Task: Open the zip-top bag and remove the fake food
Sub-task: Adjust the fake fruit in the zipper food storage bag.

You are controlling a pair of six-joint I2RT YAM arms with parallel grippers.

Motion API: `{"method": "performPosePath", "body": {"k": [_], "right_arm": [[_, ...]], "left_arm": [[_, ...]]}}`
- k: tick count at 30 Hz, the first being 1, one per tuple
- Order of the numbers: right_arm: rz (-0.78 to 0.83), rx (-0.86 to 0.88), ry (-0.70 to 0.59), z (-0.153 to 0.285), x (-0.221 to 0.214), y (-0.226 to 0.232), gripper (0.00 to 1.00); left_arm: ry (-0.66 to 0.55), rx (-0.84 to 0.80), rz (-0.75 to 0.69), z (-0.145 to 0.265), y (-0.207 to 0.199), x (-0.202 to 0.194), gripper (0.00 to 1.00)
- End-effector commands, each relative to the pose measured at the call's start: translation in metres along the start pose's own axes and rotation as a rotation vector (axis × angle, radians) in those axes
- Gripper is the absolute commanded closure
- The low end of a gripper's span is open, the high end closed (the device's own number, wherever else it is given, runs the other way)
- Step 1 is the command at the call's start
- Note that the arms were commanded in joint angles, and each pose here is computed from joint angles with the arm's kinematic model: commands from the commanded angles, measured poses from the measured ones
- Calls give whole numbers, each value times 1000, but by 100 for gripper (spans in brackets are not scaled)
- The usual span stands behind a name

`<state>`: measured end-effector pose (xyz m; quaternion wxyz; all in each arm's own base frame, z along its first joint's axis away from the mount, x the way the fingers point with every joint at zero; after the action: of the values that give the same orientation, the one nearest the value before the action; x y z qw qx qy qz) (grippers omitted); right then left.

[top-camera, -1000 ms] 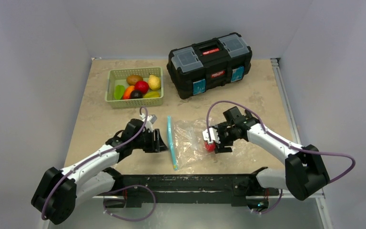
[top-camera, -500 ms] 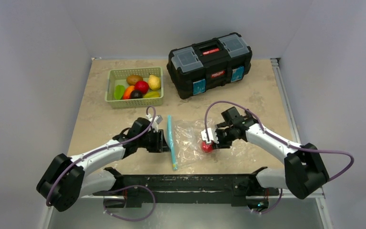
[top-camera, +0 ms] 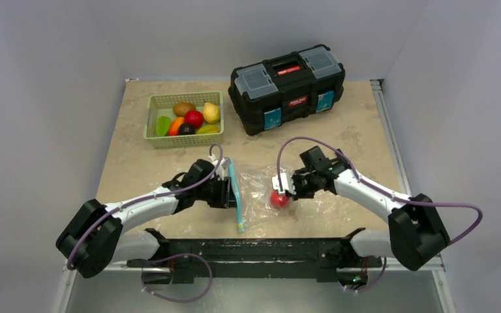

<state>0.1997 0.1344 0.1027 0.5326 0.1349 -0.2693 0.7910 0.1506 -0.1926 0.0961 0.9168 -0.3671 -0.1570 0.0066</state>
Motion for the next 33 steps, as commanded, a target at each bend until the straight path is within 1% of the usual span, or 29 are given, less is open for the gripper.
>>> {"method": "performPosePath", "body": {"k": [1,8,11,13,15,16,24,29,31,33], "right_arm": [[-6,-37,-8,-2,4,-5,100],[2,-20,-32,-6,11,-5,100],[8,-25,-5,-12,12,-6,100],[8,-40,5,-15,13,-10,99],[3,-54,-5,-15,16,-14,94],[1,-60,-13,-15,18,-17,93],[-1,-49,-66,-17,31,-32,89],[-21,-55,-62,-24,33,-36,86],[-33,-68,-53,-26,33,-39,82],[-44,-80,-54,-27,34,-42,76]], "left_arm": [[-41,-52,-24,-2,-18,12,66],[-24,-48,-20,-4,-17,7,66],[-13,-47,-21,-6,-18,5,66],[-28,-70,-33,-8,-23,8,66],[-23,-71,-35,-9,-23,7,66],[-21,-71,-35,-10,-23,6,67],[-10,-70,-37,-12,-23,4,67],[-4,-70,-36,-14,-23,4,67],[-1,-69,-35,-16,-23,4,67],[4,-69,-35,-17,-23,3,67]]}}
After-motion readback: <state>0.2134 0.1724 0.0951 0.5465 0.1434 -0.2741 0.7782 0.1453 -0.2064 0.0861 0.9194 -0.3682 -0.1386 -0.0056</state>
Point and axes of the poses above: each gripper's point midway between its finger pads, its own z axis back along the fingers, its own y axis along the line the jaws close on, x = y × z, the point moved 7 cm from there along z, back along the fingers, and after that the axes turned 11 degrees about z, right-handed, at the moved point
